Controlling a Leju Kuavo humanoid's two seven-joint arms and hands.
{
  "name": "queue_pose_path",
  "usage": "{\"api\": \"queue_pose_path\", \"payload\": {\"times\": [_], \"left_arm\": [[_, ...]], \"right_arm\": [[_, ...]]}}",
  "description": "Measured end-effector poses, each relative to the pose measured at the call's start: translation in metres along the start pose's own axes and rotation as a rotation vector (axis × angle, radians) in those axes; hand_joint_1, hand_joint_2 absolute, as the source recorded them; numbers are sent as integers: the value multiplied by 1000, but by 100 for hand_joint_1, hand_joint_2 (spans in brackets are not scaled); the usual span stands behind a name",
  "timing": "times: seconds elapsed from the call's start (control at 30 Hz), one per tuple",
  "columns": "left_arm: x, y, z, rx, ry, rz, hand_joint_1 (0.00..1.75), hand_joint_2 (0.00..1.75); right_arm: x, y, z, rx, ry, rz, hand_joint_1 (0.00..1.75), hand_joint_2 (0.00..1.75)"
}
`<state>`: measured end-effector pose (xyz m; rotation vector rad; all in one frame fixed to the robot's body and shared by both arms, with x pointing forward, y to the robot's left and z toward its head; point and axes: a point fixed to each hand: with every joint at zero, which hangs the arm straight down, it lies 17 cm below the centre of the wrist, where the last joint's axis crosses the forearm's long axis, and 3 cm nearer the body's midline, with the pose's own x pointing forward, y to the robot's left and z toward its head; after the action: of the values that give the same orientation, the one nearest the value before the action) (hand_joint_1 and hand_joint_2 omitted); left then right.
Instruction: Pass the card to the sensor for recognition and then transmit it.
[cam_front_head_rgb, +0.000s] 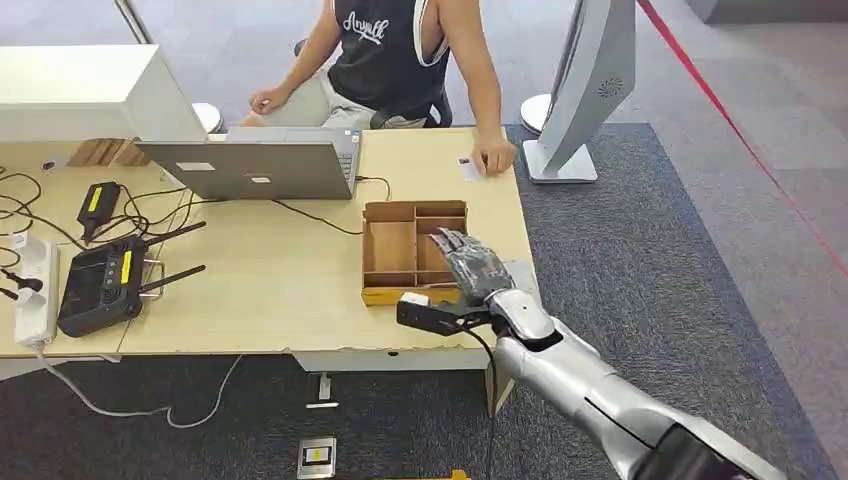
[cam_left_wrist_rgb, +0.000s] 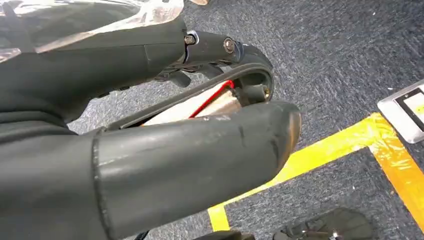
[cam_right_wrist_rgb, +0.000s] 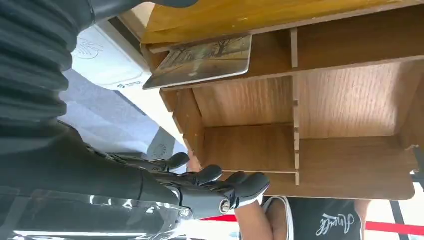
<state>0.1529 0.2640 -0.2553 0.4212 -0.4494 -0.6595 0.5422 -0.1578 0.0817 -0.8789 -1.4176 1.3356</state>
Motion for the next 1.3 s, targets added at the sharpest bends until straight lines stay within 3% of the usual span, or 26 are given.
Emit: {"api": "queue_pose_path", "payload": {"times": [0.9, 0.97, 1.0, 1.03, 1.07, 1.17, 1.3], "left_arm": [[7, -2, 2, 12, -10, 9, 0, 0], [7, -2, 2, 12, -10, 10, 0, 0], [7, -2, 2, 12, -10, 10, 0, 0], [7, -3, 2, 12, -10, 10, 0, 0], [7, -3, 2, 12, -10, 10, 0, 0], [7, -3, 2, 12, -11, 11, 0, 0], [8, -3, 2, 12, -15, 11, 0, 0]], "right_arm": [[-3, 10, 0, 12, -5, 1, 0, 175], [-3, 11, 0, 13, -8, 1, 23, 175], [-3, 12, 0, 14, -7, 1, 49, 175], [-3, 12, 0, 14, -8, -1, 124, 175], [-2, 12, 0, 14, -9, -2, 150, 175], [-1, 12, -1, 16, -11, -9, 166, 175], [-1, 13, -2, 18, -9, -15, 171, 175]]}}
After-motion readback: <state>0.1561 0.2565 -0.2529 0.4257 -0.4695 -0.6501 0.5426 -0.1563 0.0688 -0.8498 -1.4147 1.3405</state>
